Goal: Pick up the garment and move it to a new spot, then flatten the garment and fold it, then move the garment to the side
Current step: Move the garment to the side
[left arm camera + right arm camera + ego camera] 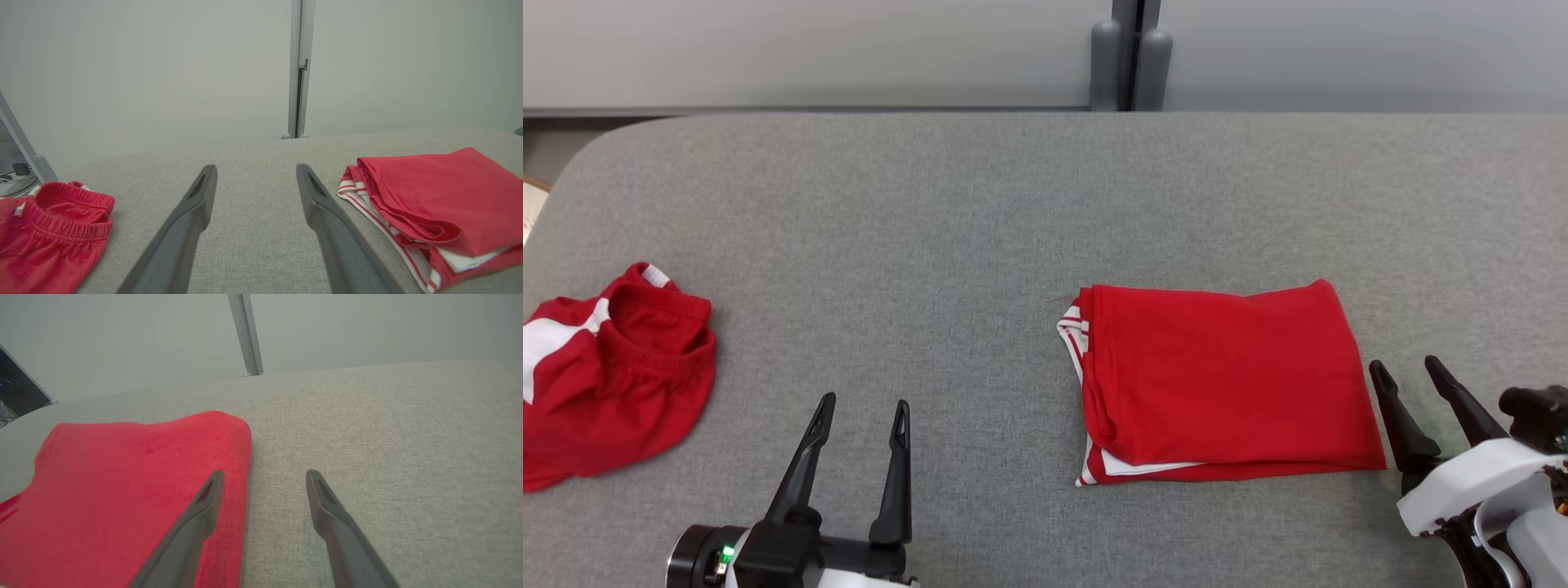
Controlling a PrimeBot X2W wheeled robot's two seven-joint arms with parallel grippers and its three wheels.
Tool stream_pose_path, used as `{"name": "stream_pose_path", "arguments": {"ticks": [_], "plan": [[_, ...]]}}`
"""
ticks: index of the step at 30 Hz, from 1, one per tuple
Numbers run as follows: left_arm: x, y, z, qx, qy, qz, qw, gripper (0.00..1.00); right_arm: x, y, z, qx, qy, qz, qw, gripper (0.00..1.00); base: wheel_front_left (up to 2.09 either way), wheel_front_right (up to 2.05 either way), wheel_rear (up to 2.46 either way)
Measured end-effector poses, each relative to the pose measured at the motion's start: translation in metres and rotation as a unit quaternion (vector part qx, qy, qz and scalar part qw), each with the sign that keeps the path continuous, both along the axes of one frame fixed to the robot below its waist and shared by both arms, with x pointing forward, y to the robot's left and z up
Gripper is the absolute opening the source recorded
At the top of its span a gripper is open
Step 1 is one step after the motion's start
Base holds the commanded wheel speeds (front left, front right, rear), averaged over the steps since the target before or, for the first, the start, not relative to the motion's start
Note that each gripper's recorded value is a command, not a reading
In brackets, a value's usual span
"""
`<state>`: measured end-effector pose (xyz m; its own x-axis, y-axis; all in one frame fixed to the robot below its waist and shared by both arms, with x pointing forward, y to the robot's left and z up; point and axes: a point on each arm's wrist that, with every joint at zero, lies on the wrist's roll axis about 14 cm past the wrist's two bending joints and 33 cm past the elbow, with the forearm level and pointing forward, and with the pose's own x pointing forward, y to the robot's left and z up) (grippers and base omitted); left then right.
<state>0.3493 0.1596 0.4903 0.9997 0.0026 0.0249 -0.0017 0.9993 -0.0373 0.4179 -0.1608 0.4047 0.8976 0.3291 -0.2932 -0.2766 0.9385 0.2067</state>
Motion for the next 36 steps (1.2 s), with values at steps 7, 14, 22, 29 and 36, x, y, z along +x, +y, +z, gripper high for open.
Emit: {"name": "stream_pose_path", "arguments": {"ticks": [7, 14, 22, 29, 36], "plan": [[0.014, -0.005, -0.007, 0.002, 0.009, -0.009, 1.0, 1.0, 0.004, 0.01, -0.035, -0.011, 0.072, 0.038, 0.997, 1.0, 0.0, 0.0, 0.0], [0.022, -0.01, -0.009, 0.002, 0.01, -0.017, 1.0, 1.0, 0.006, 0.017, -0.046, -0.015, 0.095, 0.064, 0.993, 0.0, 0.0, 0.0, 0.0], [0.036, -0.021, -0.016, 0.005, 0.014, -0.039, 0.999, 1.0, 0.049, -0.04, -0.027, -0.079, 0.04, 0.014, 0.996, 0.0, 0.0, 0.0, 0.0], [0.065, -0.036, -0.029, 0.011, 0.016, -0.078, 0.997, 1.0, 0.103, -0.095, -0.003, -0.135, -0.007, -0.036, 0.99, 0.0, 0.0, 0.0, 0.0], [0.099, -0.056, -0.03, 0.005, -0.01, -0.117, 0.993, 1.0, 0.124, -0.172, -0.001, -0.193, -0.007, -0.107, 0.975, 0.0, 0.0, 0.0, 0.0]]}}
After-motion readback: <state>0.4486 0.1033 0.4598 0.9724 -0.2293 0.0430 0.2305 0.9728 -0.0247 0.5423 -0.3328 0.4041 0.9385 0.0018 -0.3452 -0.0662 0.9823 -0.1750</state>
